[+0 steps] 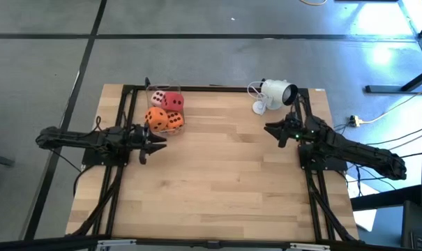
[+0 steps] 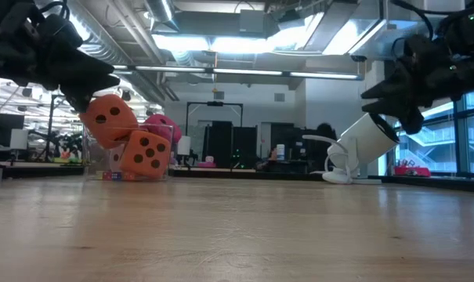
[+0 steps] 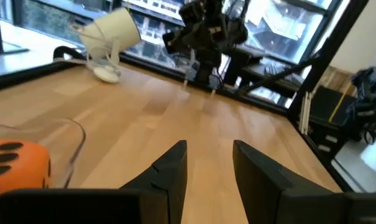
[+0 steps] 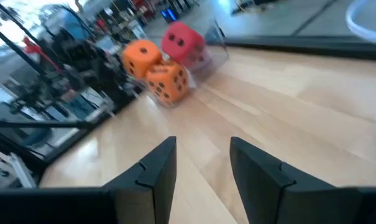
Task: Pick & Place Dice
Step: Return to Home Position
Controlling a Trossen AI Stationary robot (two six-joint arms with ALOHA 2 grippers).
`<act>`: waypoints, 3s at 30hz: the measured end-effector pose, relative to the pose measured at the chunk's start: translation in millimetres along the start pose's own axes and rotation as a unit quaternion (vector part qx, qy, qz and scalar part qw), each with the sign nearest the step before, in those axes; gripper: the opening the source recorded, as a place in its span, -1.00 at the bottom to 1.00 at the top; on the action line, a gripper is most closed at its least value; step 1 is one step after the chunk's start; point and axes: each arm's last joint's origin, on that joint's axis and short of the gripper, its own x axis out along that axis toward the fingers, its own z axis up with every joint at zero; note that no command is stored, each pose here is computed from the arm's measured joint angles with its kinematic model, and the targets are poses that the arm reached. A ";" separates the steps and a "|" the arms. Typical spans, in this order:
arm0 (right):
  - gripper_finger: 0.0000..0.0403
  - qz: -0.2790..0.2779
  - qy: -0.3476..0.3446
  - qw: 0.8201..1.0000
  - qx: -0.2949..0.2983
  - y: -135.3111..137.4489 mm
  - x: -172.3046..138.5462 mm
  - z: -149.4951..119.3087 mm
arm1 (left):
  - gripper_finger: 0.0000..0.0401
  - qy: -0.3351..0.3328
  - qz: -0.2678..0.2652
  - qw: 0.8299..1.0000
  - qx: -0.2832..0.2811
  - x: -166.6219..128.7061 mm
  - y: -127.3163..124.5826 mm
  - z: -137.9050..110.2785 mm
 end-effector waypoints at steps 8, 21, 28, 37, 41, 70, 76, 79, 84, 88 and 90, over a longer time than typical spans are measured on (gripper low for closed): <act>-0.25 -0.018 0.022 1.000 -0.003 -3.0 0.0 -4.5 | -0.40 0.024 -0.002 1.000 -0.004 2.3 0.3 -4.2; -0.25 -0.030 0.056 0.998 0.001 -6.1 -0.6 -10.5 | -0.40 0.029 -0.001 1.000 0.005 2.8 0.6 -5.4; -0.25 0.030 0.090 0.979 -0.182 -4.4 -1.1 -14.0 | -0.39 0.029 -0.003 0.997 0.075 2.8 0.7 -5.5; -0.25 0.052 0.054 0.957 -0.281 -1.4 0.0 -9.4 | -0.39 0.029 -0.003 0.996 0.082 2.9 0.7 -5.7; -0.25 0.055 0.033 0.964 -0.259 -9.4 4.9 -21.4 | -0.39 0.028 -0.002 0.996 0.081 2.8 0.7 -5.5; -0.25 0.087 0.027 0.976 -0.199 -5.5 5.5 -18.3 | -0.41 0.027 -0.002 0.996 0.081 2.8 0.5 -5.0; -0.25 0.087 0.027 0.976 -0.199 -5.5 5.5 -18.3 | -0.40 0.027 -0.003 0.996 0.081 2.8 0.5 -5.0; -0.25 0.087 0.027 0.976 -0.199 -5.5 5.5 -18.3 | -0.41 0.027 -0.003 0.996 0.081 2.8 0.5 -5.0; -0.25 0.087 0.027 0.976 -0.199 -5.5 5.5 -18.3 | -0.40 0.027 -0.003 0.996 0.081 2.8 0.5 -5.0; -0.25 0.087 0.027 0.976 -0.199 -5.5 5.5 -18.3 | -0.39 0.027 -0.003 0.996 0.081 2.8 0.5 -5.0; -0.25 0.087 0.027 0.976 -0.199 -5.6 5.5 -18.4 | -0.39 0.027 -0.003 0.996 0.081 2.8 0.5 -5.0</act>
